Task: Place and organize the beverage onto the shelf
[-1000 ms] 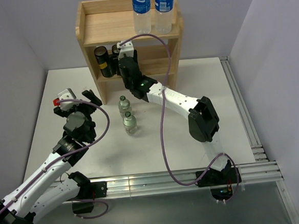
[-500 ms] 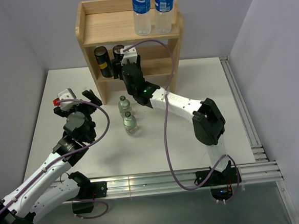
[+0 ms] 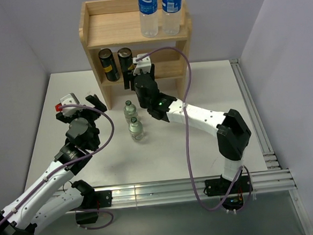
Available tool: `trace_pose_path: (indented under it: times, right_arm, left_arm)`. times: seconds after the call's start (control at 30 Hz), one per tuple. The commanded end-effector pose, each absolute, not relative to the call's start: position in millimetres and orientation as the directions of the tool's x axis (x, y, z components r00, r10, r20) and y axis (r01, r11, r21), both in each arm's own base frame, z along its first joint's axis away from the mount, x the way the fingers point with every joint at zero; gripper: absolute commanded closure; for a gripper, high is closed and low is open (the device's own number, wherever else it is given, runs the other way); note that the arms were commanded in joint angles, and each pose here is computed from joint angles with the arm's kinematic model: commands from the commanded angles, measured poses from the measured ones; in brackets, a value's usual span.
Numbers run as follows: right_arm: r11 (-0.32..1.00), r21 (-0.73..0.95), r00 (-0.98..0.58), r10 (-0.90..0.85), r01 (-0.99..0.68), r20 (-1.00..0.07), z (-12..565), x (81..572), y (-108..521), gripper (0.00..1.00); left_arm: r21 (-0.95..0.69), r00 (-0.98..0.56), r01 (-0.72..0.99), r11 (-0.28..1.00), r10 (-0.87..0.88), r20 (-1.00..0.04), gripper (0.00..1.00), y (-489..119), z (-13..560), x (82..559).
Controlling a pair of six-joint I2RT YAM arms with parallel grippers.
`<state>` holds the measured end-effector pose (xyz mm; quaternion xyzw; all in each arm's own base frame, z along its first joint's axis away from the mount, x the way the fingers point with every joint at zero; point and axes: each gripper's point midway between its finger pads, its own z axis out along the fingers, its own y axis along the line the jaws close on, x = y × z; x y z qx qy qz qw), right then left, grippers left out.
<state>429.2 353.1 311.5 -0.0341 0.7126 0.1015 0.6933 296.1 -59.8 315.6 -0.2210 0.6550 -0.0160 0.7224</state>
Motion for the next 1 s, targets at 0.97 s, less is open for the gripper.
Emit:
trace_pose_path:
  times: [0.97]
  right_arm:
    - [0.930,0.216,-0.398,0.085,-0.298,-0.913,126.1,220.7,373.5,0.00]
  left_arm:
    - [-0.373,0.117,-0.185,0.909,-0.356,-0.927,0.01,-77.0,318.3,297.2]
